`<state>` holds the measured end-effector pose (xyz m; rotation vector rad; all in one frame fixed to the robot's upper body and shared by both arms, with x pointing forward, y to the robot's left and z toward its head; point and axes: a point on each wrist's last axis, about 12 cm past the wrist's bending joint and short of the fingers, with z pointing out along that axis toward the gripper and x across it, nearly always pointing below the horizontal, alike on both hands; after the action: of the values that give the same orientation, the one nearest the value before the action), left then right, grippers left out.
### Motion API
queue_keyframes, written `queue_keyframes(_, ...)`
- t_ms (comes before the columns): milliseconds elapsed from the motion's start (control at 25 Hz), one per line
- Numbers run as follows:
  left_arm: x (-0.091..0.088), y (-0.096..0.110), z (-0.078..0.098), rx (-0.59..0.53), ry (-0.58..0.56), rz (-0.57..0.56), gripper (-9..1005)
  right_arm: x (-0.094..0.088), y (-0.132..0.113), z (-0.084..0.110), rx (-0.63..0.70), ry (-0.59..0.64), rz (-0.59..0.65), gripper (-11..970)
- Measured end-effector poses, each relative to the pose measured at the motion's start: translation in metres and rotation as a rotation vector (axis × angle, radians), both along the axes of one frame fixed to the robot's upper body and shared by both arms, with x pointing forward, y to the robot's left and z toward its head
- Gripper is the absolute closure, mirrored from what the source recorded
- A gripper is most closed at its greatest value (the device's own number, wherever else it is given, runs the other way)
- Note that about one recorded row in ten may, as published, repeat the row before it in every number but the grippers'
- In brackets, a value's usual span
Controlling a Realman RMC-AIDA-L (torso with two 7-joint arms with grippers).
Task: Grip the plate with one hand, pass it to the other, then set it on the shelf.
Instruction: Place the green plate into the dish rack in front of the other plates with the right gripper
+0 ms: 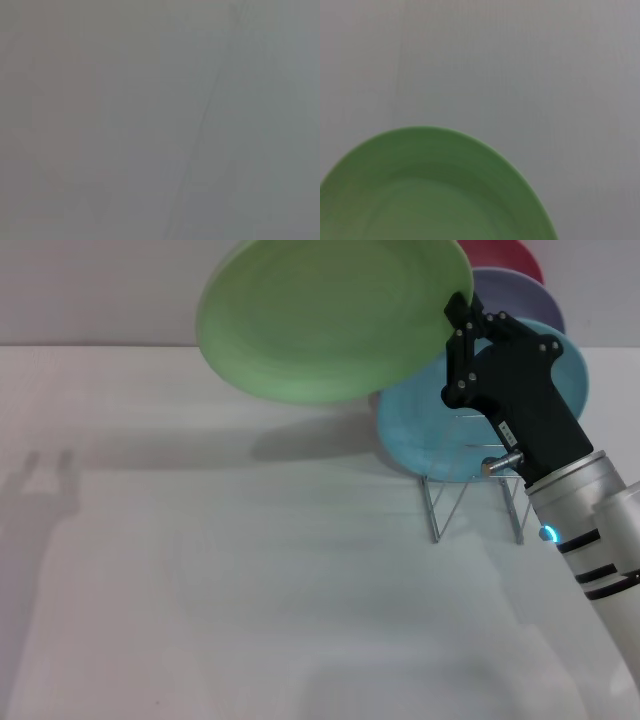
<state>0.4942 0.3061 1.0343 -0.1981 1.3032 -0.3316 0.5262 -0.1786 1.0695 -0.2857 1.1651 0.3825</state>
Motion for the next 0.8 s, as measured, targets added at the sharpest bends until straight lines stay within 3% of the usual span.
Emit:
queue_keyframes(320, 0.004, -0.004, 0.004, 0.029, -0.024, -0.025, 585, -0.014, -0.012, -0.002, 0.031, -0.035, -0.039, 939)
queue_keyframes(800, 0.017, -0.008, 0.012, 0.055, -0.05, -0.065, 581, -0.066, -0.056, -0.014, 0.083, -0.099, -0.182, 938)
